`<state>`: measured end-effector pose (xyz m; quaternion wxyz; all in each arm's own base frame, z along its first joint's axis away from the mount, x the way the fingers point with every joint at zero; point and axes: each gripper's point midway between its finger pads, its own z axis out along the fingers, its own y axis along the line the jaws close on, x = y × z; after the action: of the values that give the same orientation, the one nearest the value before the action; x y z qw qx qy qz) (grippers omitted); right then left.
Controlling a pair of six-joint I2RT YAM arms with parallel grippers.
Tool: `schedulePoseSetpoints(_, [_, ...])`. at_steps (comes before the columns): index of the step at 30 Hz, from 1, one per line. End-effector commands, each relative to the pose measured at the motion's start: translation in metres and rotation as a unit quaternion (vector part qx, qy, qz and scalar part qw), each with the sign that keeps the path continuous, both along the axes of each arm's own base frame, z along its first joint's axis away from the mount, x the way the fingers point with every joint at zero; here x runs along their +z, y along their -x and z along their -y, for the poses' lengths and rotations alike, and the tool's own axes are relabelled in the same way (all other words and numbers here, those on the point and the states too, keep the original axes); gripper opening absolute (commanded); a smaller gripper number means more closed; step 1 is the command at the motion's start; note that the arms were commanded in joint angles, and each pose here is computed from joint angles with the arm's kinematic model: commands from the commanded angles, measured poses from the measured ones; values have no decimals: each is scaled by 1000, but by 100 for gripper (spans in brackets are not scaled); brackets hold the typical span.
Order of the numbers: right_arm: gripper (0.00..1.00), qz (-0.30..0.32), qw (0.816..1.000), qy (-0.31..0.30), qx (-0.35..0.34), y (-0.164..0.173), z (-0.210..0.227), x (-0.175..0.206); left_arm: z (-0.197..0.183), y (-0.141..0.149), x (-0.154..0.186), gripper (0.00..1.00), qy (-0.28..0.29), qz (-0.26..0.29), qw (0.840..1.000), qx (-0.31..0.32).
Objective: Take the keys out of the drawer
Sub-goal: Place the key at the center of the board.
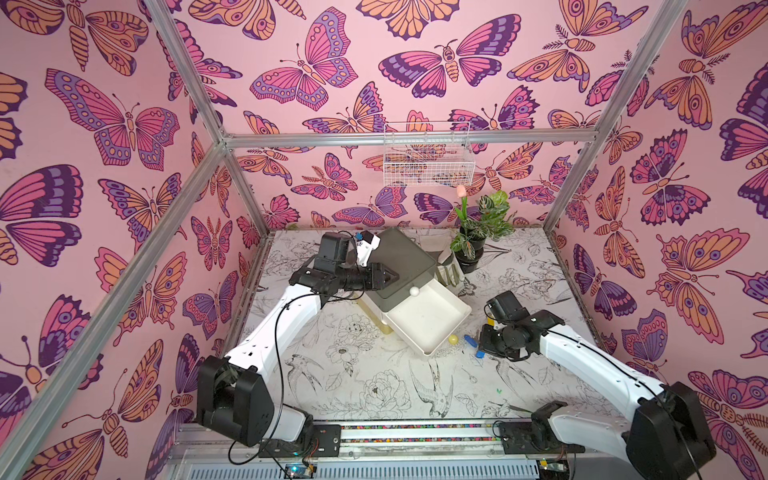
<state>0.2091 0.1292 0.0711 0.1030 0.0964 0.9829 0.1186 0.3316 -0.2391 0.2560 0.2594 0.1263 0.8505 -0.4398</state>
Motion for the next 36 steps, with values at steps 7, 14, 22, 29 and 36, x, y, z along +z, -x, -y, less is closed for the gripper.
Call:
schedulePoseSetpoints(7, [0,-4,1000,-4,-22,-20,7,-12,3,1,-13,46,-6,-11,1000,-15])
schedulePoseSetpoints(14, [0,-19,999,5,-30,-28,12,-22,4,0,-16,46,-7,-14,1000,-16])
schedulePoseSetpoints(22, [0,-18,999,6,-36,-36,15,-26,4,-1,-18,46,-8,-15,1000,-17])
schedulePoseSetpoints(29, [0,-23,999,5,-31,-45,11,-31,4,-1,-17,47,-9,-12,1000,-17])
schedulePoseSetpoints(36, [0,-26,999,9,-32,-52,12,-35,3,-1,-17,47,-9,-12,1000,-17])
